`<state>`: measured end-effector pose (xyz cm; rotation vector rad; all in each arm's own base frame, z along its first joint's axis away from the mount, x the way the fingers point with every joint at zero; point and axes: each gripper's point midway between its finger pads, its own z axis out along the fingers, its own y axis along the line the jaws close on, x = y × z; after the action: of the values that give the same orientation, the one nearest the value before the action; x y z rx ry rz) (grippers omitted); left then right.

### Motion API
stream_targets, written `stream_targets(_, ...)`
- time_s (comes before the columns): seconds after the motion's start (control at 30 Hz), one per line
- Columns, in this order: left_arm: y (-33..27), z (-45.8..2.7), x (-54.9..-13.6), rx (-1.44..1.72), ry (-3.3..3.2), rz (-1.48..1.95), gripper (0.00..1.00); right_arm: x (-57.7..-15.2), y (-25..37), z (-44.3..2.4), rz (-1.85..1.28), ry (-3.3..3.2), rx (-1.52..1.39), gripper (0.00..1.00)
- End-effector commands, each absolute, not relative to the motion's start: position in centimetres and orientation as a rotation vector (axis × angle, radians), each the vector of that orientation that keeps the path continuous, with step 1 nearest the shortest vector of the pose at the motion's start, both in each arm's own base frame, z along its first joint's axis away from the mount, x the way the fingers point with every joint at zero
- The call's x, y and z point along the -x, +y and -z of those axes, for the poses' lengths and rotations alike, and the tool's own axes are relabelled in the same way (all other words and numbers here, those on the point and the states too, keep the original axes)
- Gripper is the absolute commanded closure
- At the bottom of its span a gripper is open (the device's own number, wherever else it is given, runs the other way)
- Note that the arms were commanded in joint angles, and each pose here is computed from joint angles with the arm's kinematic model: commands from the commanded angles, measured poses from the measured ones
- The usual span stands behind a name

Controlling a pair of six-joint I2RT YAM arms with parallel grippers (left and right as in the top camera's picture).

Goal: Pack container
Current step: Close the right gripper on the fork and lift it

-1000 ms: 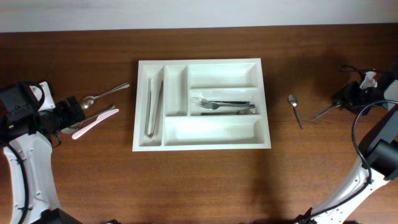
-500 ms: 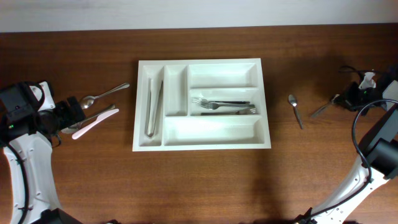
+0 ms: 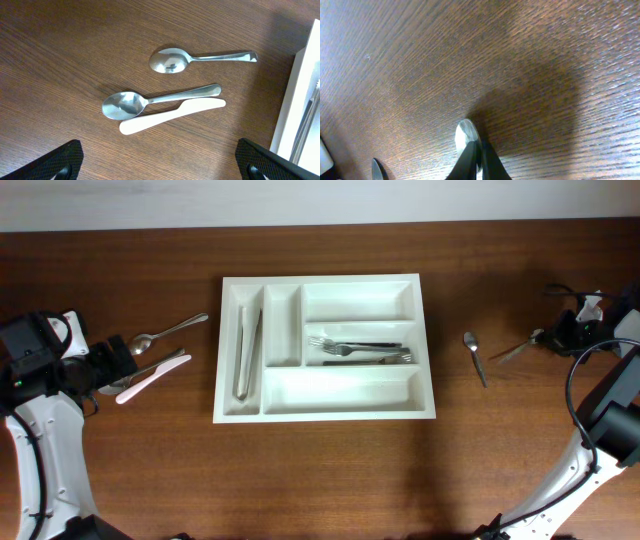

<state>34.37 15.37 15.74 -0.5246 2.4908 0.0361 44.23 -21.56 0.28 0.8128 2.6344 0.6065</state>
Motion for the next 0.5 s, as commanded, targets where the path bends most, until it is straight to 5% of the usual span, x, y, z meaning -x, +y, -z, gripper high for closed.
stream_targets(0.0, 15.4, -16.3, -34.8, 0.530, 2.472, -0.017, 0.01, -43.6, -20.5, 2.0, -0.699, 2.653, -0.830, 0.96)
stream_targets(0.47, 15.4, -16.3, -34.8, 0.530, 2.472, -0.017, 0.01, -44.5, -20.1, -1.0, -0.950, 2.475, -0.764, 0.96)
